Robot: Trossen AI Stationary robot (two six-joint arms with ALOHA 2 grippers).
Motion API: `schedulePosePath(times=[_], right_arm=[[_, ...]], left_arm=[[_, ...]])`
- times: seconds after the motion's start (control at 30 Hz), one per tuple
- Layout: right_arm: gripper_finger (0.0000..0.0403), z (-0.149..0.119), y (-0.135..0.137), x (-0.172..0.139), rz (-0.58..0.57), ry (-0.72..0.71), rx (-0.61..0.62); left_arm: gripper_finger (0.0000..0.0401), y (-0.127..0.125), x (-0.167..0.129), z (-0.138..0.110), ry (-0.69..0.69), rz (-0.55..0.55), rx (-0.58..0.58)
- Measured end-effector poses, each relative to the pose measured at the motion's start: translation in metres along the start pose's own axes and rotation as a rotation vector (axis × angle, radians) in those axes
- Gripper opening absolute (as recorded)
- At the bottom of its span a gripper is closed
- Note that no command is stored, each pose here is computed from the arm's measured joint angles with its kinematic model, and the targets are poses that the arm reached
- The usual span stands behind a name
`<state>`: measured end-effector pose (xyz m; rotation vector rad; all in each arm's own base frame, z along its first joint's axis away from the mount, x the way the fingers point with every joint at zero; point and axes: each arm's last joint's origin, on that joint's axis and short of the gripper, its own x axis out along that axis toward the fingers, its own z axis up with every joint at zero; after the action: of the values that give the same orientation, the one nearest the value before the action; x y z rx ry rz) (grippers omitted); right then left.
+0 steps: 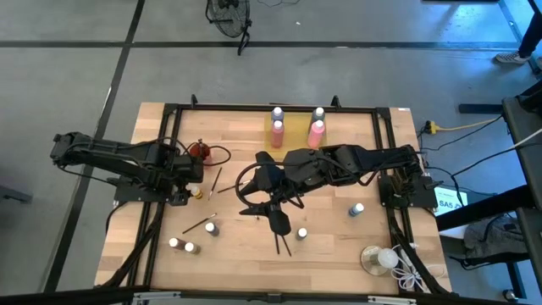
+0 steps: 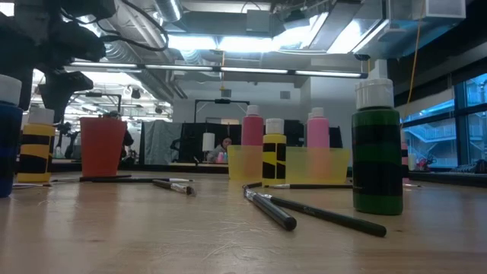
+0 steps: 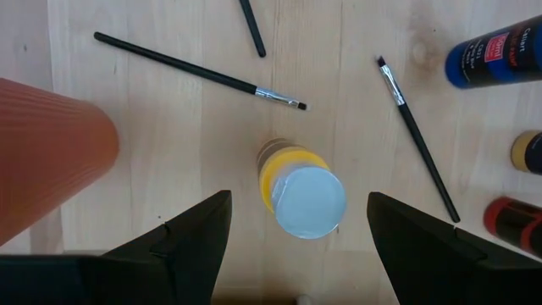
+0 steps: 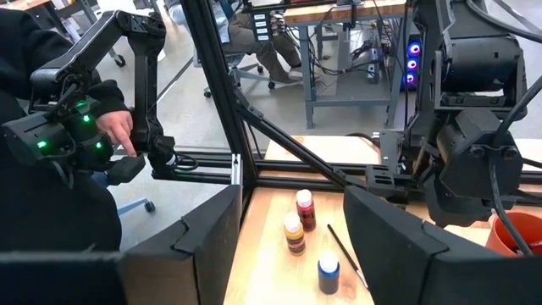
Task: Pick & Place Paint Supplies
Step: Put the top left small yellow paint bottle into the red bin
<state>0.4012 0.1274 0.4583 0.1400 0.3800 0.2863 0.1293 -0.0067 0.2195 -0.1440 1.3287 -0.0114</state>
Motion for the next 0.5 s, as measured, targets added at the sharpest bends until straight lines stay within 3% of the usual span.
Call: schedulePosePath(times=[0.5], right_arm=[[0.0213,-0.0001,0.0,0.0,0.0,0.001,0.0]], left_arm=[[0.0271,0.0003,0.0011,0.0012,0.003,0.013,-0.005]])
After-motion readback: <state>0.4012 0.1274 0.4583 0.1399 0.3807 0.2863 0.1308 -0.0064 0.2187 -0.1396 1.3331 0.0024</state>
